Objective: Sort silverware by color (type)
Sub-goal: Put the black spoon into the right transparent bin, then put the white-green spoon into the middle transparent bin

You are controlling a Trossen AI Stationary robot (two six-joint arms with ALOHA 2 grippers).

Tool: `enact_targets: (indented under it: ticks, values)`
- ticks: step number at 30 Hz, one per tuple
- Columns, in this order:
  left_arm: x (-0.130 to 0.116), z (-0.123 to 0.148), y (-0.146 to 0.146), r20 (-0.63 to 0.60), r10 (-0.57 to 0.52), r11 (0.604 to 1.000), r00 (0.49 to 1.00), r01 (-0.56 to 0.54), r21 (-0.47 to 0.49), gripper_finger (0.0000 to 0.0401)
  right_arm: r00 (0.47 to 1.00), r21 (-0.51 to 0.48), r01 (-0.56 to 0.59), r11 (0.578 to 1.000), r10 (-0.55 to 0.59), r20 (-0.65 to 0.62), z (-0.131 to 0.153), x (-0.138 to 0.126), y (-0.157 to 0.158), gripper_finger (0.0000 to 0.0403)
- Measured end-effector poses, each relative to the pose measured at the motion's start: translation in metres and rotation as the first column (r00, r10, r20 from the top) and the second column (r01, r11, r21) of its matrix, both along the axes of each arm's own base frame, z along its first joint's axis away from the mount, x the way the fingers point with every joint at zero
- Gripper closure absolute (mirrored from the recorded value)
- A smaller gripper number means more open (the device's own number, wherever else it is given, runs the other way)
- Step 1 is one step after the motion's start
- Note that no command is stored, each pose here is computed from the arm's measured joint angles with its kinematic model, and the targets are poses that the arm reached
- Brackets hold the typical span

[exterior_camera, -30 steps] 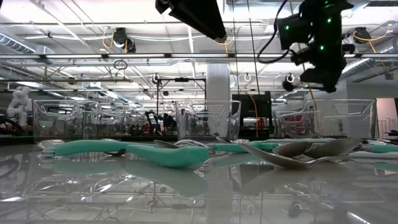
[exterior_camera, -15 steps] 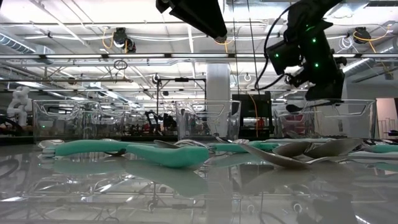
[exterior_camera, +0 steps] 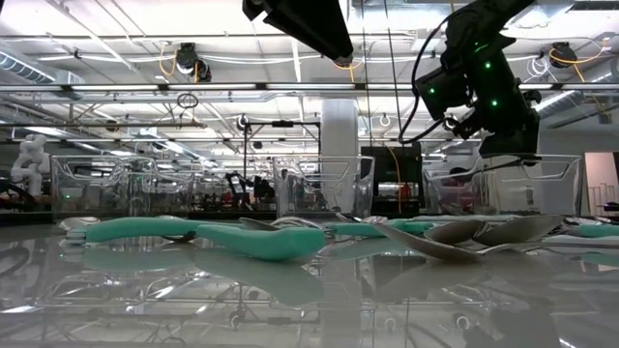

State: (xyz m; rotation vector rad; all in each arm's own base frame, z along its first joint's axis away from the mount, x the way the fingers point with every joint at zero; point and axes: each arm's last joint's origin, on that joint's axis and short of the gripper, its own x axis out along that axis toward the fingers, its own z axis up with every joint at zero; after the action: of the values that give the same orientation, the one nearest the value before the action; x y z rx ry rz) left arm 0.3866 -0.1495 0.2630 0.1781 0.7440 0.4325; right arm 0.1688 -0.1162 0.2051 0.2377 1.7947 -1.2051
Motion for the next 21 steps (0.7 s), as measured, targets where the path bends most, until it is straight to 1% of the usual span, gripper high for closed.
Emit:
enact_targets:
  ticks: [6, 10, 14, 21]
  values:
    - [0.0, 0.0, 0.0, 0.0, 0.001, 1.0, 1.0, -0.001, -0.001, 0.0286, 1.0, -0.004, 0.002, 1.0, -0.002, 0.003, -0.0004, 0.0002, -0.0003, 0.0389]
    - [0.0, 0.0, 0.0, 0.001, 0.002, 1.0, 1.0, -0.002, -0.002, 0.0286, 1.0, -0.017, 0.001, 1.0, -0.001, 0.002, -0.0004, 0.0002, -0.0013, 0.0378]
    - [0.0, 0.0, 0.0, 0.002, 0.003, 1.0, 1.0, -0.003, -0.003, 0.0286, 1.0, -0.043, 0.0, 0.999, 0.0, -0.002, -0.0019, 0.0003, -0.0021, 0.0354]
    - [0.0001, 0.0001, 0.0, 0.004, 0.003, 1.0, 1.0, -0.003, -0.003, 0.0286, 0.999, -0.079, -0.029, 0.996, 0.026, -0.038, -0.0007, -0.0004, -0.0031, 0.0293]
